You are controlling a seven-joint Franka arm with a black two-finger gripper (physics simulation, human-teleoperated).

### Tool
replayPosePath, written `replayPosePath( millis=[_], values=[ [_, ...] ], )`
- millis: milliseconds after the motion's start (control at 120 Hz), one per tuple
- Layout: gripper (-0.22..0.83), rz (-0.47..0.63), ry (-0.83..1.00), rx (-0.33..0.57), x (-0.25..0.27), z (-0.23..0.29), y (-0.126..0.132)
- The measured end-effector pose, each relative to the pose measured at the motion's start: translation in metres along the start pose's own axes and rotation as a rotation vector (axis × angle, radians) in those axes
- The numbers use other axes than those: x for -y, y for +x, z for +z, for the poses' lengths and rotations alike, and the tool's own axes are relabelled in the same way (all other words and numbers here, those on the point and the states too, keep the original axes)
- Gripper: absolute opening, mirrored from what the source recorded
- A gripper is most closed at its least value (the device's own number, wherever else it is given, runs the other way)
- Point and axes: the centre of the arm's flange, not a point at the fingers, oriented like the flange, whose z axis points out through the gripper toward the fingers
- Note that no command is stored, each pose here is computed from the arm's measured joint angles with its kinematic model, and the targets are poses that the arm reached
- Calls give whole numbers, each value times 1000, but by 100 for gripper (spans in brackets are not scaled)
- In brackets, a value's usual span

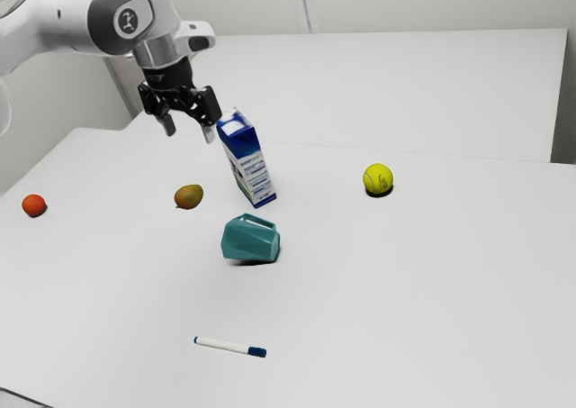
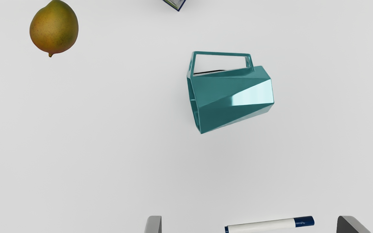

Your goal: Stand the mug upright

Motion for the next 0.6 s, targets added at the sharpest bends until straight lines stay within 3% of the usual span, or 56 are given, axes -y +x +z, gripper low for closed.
replayPosePath(
  millis=[242,600],
  values=[
    [60,0,-4,-3,3,-1,-11],
    [60,-87,-191,-6,33,76,-23]
  ],
)
